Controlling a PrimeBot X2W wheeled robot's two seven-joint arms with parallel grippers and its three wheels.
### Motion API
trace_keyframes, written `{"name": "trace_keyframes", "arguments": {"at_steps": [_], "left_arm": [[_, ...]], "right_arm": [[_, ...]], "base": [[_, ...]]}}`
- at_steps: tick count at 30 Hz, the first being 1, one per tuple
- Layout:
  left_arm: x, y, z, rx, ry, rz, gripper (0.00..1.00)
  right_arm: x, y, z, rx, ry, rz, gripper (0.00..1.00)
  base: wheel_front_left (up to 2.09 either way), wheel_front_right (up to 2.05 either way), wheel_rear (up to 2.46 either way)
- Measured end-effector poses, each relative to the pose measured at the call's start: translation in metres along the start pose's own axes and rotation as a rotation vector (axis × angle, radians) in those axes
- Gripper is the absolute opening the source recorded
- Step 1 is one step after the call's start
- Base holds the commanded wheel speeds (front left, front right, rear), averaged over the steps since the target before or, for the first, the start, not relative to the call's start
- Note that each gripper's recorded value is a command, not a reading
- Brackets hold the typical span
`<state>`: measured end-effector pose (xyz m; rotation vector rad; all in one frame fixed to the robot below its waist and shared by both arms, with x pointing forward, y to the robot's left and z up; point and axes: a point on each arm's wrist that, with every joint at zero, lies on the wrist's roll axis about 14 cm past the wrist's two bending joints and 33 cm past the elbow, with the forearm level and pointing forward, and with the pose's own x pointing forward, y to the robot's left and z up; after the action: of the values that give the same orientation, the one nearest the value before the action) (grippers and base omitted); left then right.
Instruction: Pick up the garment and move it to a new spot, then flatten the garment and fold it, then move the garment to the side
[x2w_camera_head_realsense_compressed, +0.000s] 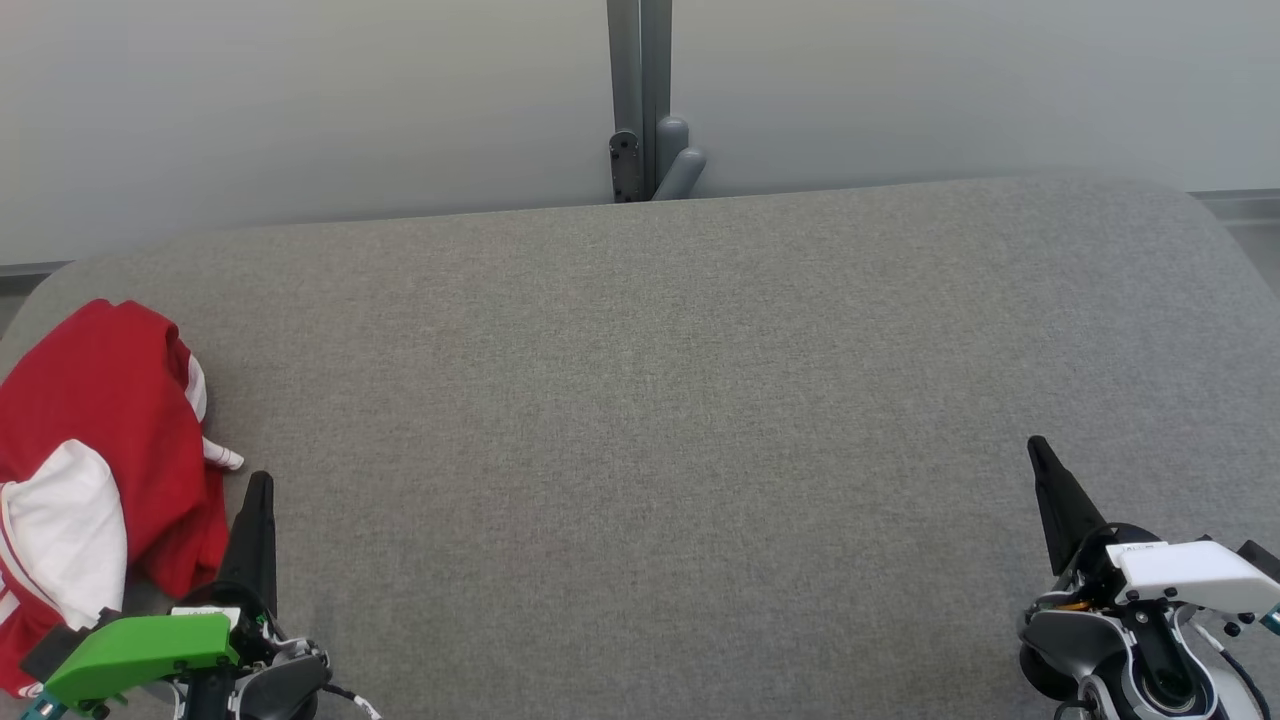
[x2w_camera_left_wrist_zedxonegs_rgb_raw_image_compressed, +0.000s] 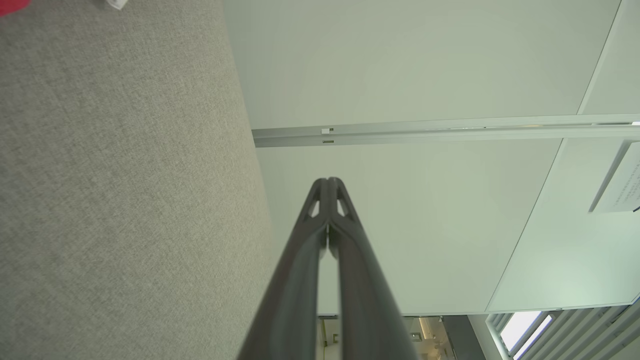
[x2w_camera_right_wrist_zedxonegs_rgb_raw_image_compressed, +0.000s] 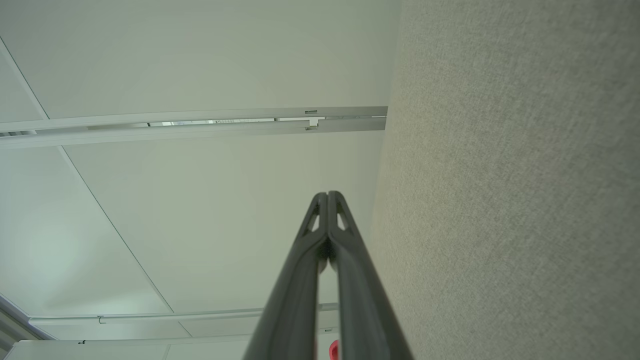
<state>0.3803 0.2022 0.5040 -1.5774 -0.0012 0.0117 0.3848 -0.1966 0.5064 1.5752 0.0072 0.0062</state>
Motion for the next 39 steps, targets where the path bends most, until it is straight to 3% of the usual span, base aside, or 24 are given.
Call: {"name": "trace_keyframes", "arguments": {"at_steps": [39], "left_arm": [[0.0,0.0,0.0,0.0,0.0,0.0,0.0]], "right_arm": [[0.0,0.0,0.0,0.0,0.0,0.0,0.0]], "base": [[0.0,0.0,0.0]]}}
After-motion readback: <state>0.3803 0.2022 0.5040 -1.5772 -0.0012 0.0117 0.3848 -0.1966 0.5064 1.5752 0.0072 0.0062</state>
